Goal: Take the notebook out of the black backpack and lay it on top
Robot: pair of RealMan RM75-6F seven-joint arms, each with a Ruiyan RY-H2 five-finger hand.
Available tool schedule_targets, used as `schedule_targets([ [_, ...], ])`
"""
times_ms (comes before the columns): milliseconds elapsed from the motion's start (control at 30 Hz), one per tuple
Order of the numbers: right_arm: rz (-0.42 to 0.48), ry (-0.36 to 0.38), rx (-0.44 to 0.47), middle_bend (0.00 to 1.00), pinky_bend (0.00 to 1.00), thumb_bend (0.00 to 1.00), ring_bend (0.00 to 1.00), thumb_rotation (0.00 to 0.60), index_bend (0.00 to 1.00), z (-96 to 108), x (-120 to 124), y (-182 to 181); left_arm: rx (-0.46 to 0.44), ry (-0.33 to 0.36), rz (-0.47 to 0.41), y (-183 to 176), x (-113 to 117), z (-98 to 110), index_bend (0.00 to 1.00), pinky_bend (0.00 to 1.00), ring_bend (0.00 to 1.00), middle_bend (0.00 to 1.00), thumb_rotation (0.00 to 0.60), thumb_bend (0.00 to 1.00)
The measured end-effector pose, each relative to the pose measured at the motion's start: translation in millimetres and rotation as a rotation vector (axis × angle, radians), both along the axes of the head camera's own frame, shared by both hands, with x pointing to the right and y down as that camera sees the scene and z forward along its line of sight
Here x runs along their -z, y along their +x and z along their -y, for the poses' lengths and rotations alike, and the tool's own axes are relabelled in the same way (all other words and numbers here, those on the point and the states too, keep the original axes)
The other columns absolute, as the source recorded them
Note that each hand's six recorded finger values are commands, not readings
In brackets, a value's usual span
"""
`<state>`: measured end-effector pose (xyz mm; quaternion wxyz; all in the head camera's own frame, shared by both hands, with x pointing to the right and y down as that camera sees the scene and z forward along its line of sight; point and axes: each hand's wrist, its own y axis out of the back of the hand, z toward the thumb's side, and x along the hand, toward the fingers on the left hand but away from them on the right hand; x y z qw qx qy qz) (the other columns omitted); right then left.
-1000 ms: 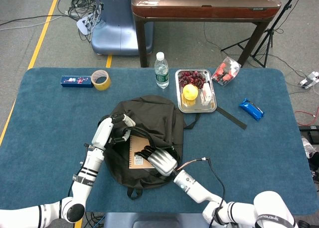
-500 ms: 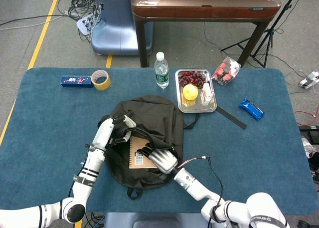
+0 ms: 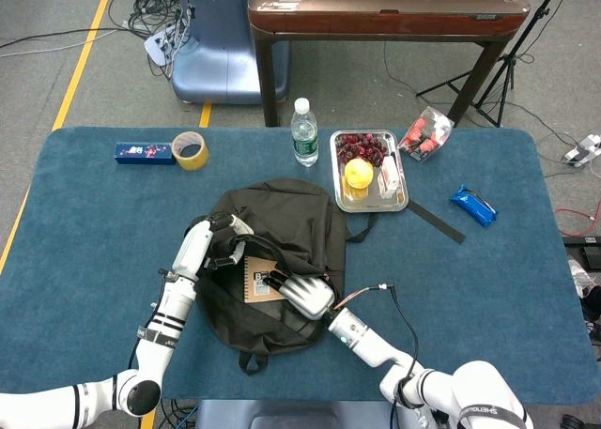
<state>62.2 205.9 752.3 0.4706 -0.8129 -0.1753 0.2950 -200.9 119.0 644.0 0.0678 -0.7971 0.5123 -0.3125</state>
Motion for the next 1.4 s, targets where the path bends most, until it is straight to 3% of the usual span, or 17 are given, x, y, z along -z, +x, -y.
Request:
schedule_targets([
  [167, 0.016, 0.031, 0.012, 0.4, 0.37, 0.46, 0.29, 0.6, 0.39, 4, 5, -1, 0.002, -0.009, 0.001, 0, -2, 2, 0.72, 0.15, 0.34, 0.46, 0.6, 0.69],
  [433, 0.023, 0.087, 0.024, 0.48, 0.45, 0.47, 0.38, 0.6, 0.6, 10, 11, 1, 0.006, -0.004, 0.017, -3, -2, 6, 0.72, 0.15, 0.34, 0.46, 0.6, 0.69],
  [733, 0.047, 0.135, 0.026, 0.59, 0.53, 0.52, 0.5, 0.6, 0.75, 16, 20, 3, 0.005, -0.004, 0.033, -7, -3, 7, 0.72, 0.15, 0.34, 0.46, 0.6, 0.69],
  [1400, 0.228, 0.161, 0.02, 0.67, 0.64, 0.54, 0.61, 0.6, 0.85, 15, 84, 27, -0.002, -0.018, 0.081, -14, -10, 9, 0.72, 0.15, 0.34, 0.46, 0.6, 0.69],
])
